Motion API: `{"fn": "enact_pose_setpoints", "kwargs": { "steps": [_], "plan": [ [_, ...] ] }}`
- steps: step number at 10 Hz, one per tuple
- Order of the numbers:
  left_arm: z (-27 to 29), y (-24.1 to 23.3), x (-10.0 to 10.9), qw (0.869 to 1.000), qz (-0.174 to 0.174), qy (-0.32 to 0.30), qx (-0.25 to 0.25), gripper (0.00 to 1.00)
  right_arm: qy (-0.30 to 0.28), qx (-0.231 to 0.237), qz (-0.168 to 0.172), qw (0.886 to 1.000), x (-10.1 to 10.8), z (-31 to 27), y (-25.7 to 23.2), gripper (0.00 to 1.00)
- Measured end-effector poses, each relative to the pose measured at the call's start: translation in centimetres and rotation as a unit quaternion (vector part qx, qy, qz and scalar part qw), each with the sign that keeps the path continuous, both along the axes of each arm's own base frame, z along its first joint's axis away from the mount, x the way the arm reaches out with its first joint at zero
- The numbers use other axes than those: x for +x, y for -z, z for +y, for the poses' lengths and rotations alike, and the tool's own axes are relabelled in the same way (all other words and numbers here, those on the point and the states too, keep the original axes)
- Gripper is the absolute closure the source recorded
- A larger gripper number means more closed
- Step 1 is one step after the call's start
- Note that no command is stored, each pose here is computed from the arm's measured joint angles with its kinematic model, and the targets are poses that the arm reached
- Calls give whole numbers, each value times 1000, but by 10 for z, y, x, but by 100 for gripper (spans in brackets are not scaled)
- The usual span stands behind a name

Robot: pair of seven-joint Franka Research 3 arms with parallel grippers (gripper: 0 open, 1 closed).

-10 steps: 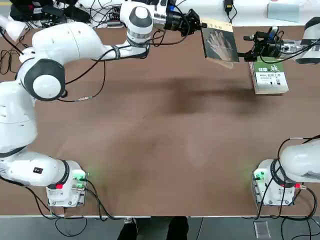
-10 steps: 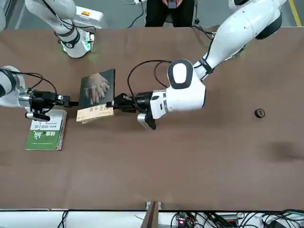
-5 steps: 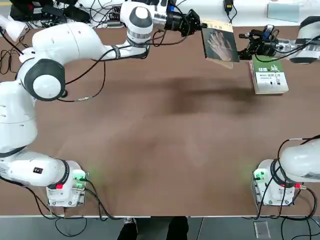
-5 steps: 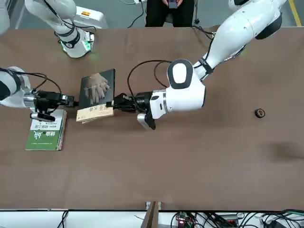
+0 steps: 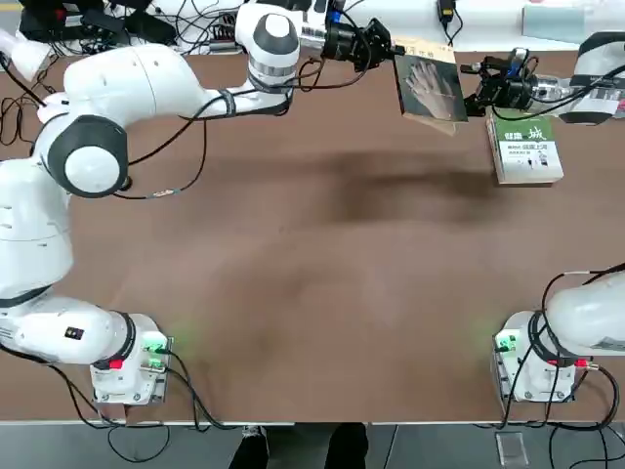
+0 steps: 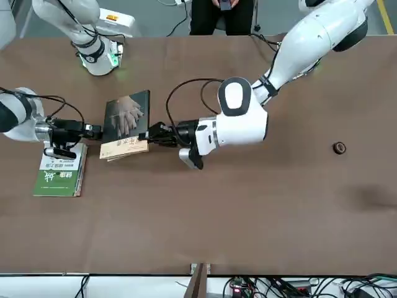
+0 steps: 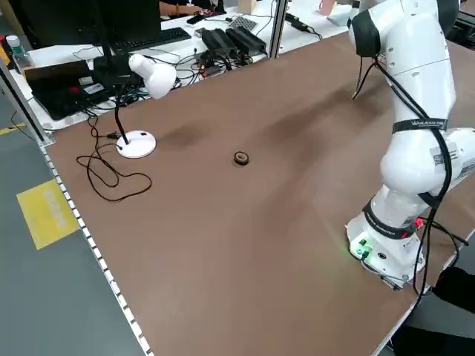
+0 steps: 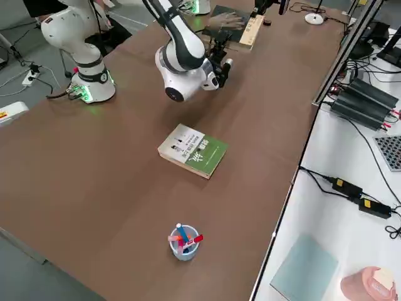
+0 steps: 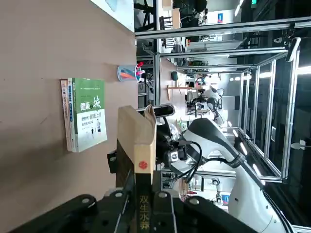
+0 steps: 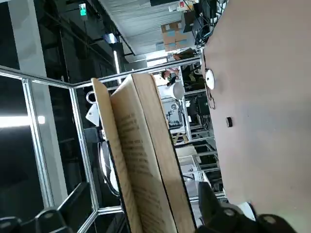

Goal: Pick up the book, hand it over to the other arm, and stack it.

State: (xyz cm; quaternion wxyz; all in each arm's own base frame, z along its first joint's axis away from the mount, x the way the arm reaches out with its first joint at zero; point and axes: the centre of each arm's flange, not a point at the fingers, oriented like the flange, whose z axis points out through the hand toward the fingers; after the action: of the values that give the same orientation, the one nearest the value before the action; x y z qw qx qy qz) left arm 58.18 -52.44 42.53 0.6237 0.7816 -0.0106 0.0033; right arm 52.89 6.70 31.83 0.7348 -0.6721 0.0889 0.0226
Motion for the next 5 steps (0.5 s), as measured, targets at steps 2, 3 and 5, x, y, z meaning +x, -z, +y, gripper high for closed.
{"fn": "enact_pose_setpoints", "kwargs": {
  "steps": [2,3,5],
  "plan": [
    [0,0,0,1000,0,0,0,99,0,5,1,1000,0,5,0,13],
    [0,0,0,1000,0,0,0,99,-1,5,1,1000,0,7,0,27],
    [0,0,0,1000,0,0,0,99,-3,5,1,1000,0,9,1,48]
  ]
}}
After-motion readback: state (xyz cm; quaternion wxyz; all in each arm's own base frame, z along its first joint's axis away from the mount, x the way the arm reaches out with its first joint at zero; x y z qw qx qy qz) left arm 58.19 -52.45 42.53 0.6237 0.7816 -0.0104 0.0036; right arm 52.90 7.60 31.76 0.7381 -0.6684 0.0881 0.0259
